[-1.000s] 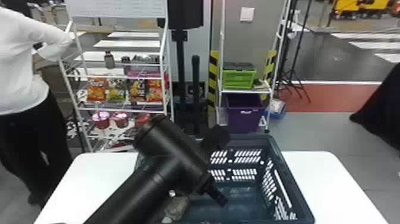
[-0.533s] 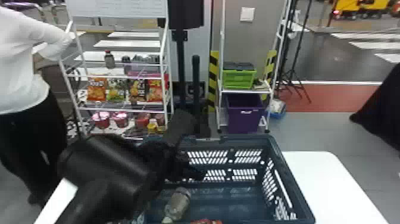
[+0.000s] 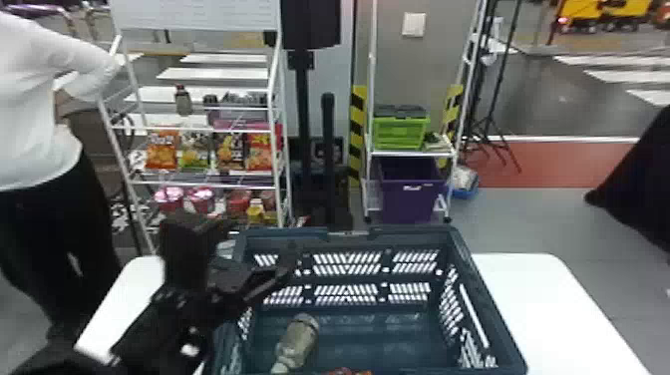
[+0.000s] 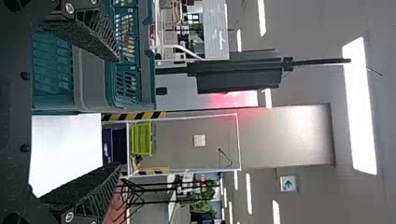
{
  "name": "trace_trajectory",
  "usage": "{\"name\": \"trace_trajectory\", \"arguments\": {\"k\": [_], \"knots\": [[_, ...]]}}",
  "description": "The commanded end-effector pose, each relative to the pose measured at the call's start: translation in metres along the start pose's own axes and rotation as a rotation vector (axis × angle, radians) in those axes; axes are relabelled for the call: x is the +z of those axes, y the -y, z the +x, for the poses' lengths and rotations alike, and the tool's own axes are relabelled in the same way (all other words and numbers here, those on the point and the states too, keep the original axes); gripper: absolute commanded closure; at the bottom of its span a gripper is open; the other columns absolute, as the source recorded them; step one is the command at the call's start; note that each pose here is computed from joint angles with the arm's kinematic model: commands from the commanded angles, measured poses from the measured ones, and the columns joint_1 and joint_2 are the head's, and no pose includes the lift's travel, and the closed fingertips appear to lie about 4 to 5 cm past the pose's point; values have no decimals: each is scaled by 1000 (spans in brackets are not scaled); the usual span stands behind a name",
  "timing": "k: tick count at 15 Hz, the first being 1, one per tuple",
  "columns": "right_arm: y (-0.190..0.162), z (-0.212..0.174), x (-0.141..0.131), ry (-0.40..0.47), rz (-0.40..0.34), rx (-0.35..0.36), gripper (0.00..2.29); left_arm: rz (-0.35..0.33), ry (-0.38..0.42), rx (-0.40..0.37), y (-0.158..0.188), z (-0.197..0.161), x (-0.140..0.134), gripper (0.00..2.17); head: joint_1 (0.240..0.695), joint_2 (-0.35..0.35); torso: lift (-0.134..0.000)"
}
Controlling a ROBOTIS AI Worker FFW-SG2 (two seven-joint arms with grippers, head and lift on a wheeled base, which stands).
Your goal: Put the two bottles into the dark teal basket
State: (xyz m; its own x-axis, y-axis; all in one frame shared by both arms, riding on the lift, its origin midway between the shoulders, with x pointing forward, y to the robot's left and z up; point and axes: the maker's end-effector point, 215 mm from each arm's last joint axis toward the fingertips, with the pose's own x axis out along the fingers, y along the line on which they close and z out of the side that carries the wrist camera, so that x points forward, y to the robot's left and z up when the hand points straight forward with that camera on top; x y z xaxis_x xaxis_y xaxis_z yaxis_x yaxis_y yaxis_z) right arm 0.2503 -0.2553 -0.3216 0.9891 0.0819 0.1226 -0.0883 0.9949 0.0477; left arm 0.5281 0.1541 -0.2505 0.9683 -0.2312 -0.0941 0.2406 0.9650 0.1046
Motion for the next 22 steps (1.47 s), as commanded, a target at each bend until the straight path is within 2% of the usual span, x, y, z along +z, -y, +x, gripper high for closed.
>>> {"name": "trace_trajectory", "arguments": {"k": [1,5,8,10,11,14,16,19,22], "knots": [[-3,1,2,5,0,5,97,-28,64,60,-20,-44,0,87,499,0,0],[-13,4,9,16,-1,29,97,-65,77,185,-52,-111,-38,87,499,0,0],[-28,6,5,2,6,54,97,-102,77,318,-71,-160,-62,87,499,0,0],[-39,8,-6,-35,24,69,97,-134,139,363,-70,-191,-61,87,499,0,0],[-42,8,-8,-43,25,75,97,-143,152,373,-66,-204,-66,87,499,0,0],[-46,9,-11,-66,29,83,97,-152,72,403,-56,-228,-102,87,499,0,0],[-47,8,-10,-68,28,84,97,-157,70,413,-51,-240,-110,87,499,0,0],[-48,8,-12,-76,26,87,97,-153,124,435,-54,-250,-97,87,499,0,0],[-49,8,-9,-76,20,92,97,-151,127,428,-46,-249,-97,87,499,0,0]]}}
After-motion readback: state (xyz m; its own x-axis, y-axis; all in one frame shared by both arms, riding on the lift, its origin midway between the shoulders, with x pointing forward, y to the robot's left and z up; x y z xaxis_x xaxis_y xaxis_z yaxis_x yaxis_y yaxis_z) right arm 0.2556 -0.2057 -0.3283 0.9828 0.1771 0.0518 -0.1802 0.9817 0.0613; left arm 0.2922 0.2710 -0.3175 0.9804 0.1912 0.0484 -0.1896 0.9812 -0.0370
